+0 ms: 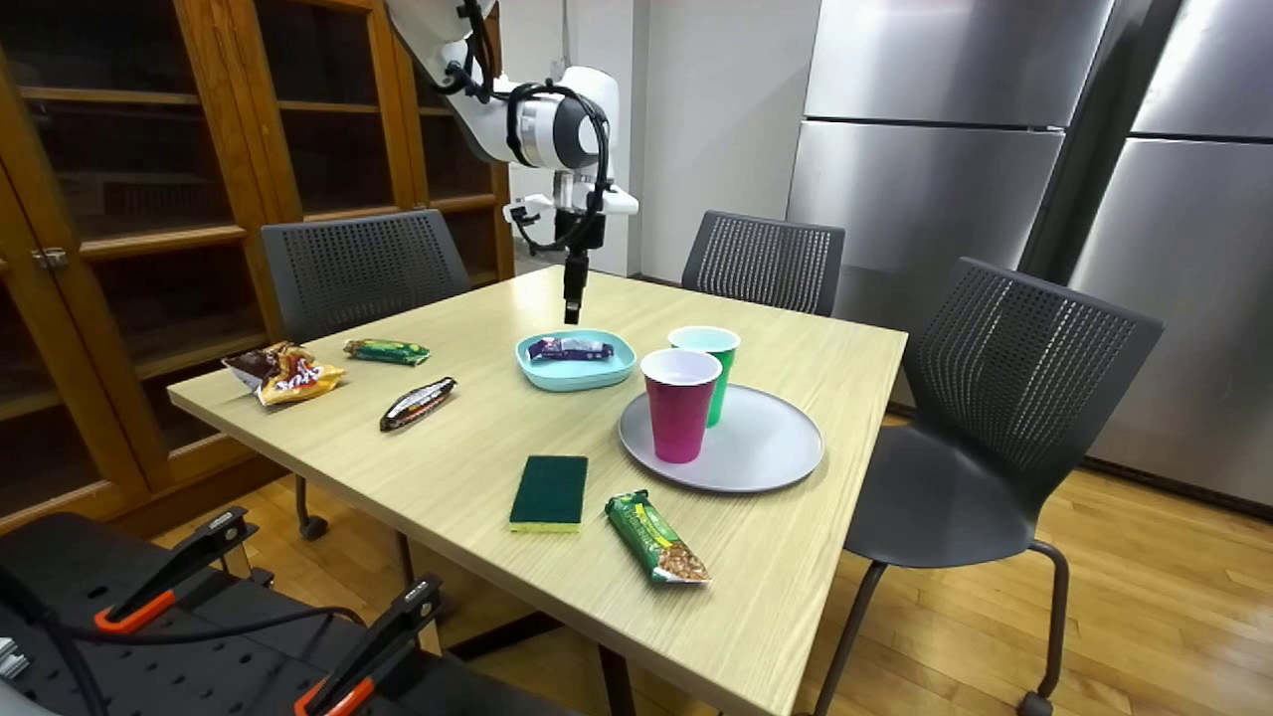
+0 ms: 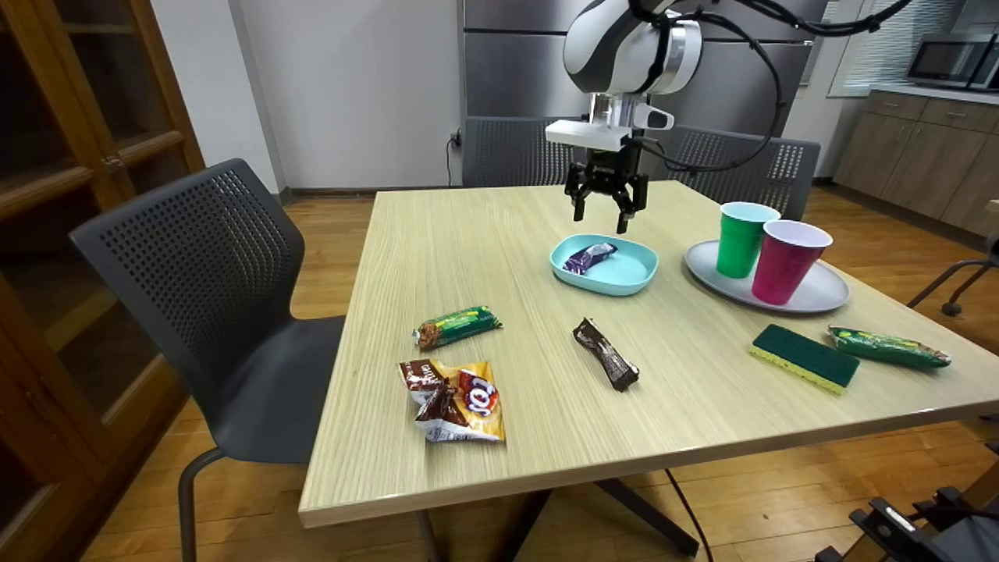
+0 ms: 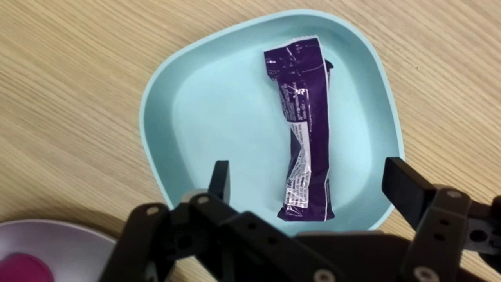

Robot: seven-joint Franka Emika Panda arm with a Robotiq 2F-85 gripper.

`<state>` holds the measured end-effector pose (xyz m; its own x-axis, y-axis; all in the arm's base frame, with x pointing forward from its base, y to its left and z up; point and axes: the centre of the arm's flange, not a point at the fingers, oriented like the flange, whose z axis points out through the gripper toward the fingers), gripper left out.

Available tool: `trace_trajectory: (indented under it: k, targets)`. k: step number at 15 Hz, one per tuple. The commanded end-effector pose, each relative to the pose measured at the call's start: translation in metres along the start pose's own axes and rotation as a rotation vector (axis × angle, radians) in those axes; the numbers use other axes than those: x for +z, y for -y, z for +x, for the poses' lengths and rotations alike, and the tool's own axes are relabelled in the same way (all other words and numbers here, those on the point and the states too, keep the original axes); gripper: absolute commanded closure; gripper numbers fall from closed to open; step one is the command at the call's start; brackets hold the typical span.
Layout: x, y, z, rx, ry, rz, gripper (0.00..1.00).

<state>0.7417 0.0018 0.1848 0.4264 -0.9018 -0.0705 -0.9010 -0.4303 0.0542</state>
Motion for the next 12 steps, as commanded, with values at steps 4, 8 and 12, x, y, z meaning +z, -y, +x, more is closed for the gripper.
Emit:
trace_trajectory:
  k: [4, 8, 12]
  targets:
    - [-0.032, -0.065, -0.014, -0.097, 0.035, -0.076, 0.00]
    - [-0.036, -0.100, -0.017, -0.159, 0.026, -0.103, 0.00]
    - [-0.037, -0.134, -0.024, -0.200, 0.032, -0.132, 0.00]
